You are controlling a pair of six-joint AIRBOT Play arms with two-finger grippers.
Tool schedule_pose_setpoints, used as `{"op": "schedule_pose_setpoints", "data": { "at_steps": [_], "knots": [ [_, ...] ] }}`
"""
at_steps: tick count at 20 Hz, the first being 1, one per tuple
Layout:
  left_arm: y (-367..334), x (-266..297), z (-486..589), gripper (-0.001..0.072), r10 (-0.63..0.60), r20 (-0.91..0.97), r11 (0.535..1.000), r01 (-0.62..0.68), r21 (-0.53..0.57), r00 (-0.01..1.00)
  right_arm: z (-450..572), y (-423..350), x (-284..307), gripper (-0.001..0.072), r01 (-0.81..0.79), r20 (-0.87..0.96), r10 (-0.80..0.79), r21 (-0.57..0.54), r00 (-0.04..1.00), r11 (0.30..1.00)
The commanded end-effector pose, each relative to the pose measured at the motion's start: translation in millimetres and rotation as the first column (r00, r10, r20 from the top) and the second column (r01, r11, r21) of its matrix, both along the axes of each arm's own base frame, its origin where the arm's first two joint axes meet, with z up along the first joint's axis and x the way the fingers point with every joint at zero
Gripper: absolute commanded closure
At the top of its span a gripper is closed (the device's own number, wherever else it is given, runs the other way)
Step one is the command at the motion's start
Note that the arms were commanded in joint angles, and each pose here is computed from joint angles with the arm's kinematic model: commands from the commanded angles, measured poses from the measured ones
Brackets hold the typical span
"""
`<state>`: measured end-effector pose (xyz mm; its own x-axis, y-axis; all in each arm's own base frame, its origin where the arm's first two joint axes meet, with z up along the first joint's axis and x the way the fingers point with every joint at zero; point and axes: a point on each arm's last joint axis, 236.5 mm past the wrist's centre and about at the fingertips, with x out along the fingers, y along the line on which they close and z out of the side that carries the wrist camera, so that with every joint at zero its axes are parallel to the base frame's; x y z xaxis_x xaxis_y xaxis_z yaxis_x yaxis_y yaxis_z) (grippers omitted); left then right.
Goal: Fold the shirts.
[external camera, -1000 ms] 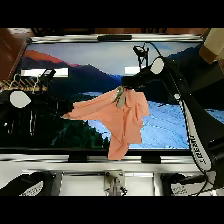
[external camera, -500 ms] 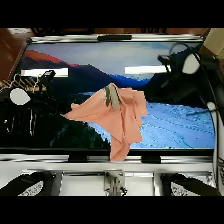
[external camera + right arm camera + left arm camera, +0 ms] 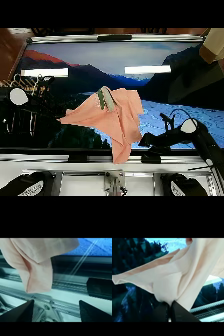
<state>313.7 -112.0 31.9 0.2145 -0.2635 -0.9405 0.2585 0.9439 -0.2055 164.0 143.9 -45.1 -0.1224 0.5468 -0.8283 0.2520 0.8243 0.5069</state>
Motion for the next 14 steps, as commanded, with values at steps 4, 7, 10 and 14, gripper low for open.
{"op": "schedule_pose_setpoints", "data": {
  "at_steps": [4,7,10,14],
  "knots": [
    [2.1,0.6,-0.4,0.0669,-0.001,0.002,1.000,0.001,0.009,1.000,-29.6,11.6,6.2,0.0035,0.189,0.011,-0.190,0.034,0.982,0.981],
    [1.9,3.1,0.2,0.0669,0.002,0.012,1.000,-0.002,0.007,1.000,-48.4,35.1,2.2,0.0034,0.140,0.036,-0.140,0.004,0.989,0.990],
    [1.9,3.0,0.2,0.0669,0.002,0.012,1.000,-0.002,0.007,1.000,-60.7,73.9,16.9,0.0035,0.206,0.042,-0.209,0.069,0.977,0.976],
    [2.0,3.1,0.2,0.0669,0.002,0.012,1.000,-0.002,0.007,1.000,-62.5,123.2,27.0,0.0035,0.206,0.033,-0.215,0.181,0.976,0.962]
  ]
}}
